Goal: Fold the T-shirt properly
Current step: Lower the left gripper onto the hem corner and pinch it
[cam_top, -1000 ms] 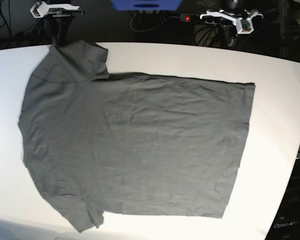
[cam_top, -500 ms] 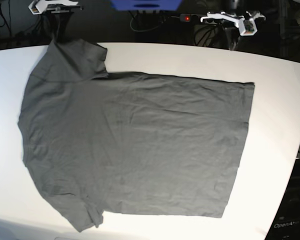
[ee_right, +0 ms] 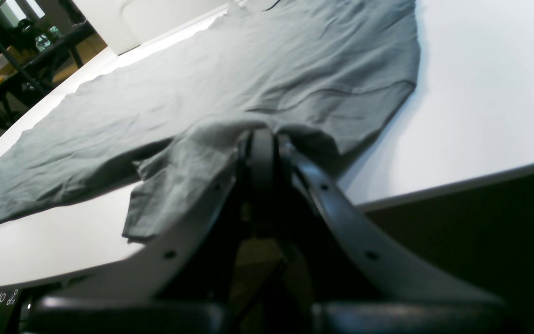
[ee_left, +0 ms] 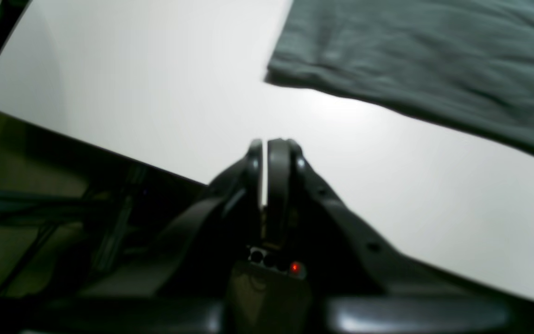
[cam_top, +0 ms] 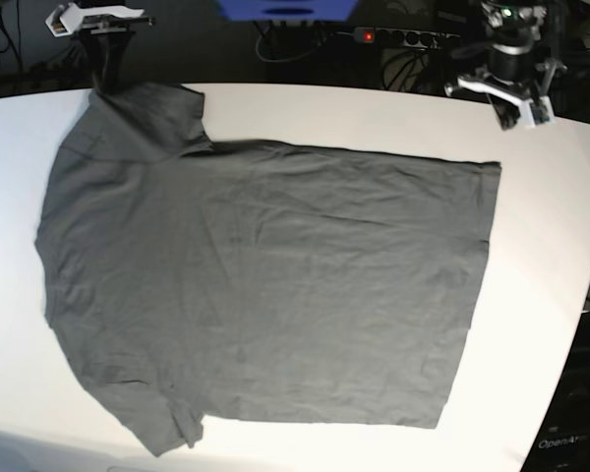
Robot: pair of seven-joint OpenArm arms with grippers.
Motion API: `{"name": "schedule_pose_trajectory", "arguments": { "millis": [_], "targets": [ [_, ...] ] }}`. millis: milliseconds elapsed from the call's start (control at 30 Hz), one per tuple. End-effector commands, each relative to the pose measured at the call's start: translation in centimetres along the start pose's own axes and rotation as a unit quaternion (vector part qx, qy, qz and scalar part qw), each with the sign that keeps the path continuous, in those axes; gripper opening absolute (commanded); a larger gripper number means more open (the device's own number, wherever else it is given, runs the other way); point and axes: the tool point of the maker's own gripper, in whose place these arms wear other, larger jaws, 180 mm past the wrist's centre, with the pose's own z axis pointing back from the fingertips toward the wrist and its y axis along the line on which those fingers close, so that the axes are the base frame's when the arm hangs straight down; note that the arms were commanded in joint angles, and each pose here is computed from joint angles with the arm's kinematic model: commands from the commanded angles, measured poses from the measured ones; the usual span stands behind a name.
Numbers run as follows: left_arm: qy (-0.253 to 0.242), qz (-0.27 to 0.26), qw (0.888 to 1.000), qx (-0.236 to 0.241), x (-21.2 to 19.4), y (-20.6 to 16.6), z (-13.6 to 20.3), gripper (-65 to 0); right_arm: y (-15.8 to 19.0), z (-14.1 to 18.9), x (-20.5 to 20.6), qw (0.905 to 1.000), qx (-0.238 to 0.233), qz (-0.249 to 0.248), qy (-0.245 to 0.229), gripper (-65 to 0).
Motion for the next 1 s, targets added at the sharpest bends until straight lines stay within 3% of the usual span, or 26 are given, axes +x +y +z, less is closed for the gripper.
{"name": "schedule_pose_trajectory", "arguments": {
  "millis": [0,67,300,533,800,967],
  "targets": [
    [-0.017,-0.001,1.000,0.009,1.4,0.7,-0.1,-63.8,-0.3,0.4,1.0,0.9999,-0.002,0.001,-0.016,-64.9],
    [-0.004,0.004,1.000,0.018,1.8,1.4,-0.8,-63.8,-0.3,0.4,0.9,0.9999,-0.003,0.001,-0.015,-64.9],
    [0.019,-0.030,0.998,-0.046,3.4,0.0,-2.3,-63.8,-0.5,0.4,1.0,0.9999,-0.001,0.004,-0.014,-64.9],
    [0.000,-0.054,0.996,-0.065,5.6,0.6,-3.1,-63.8,-0.6,0.4,1.1,0.9999,0.001,0.006,-0.013,-64.9],
    [0.048,-0.061,0.994,-0.075,3.5,2.1,-4.8,-63.8,-0.6,0.5,1.1,0.9999,0.001,0.006,-0.012,-64.7],
    [0.052,-0.067,0.992,-0.092,3.3,2.0,-5.3,-63.8,-0.6,0.5,1.1,0.9999,0.001,0.006,-0.012,-64.7]
  ]
}}
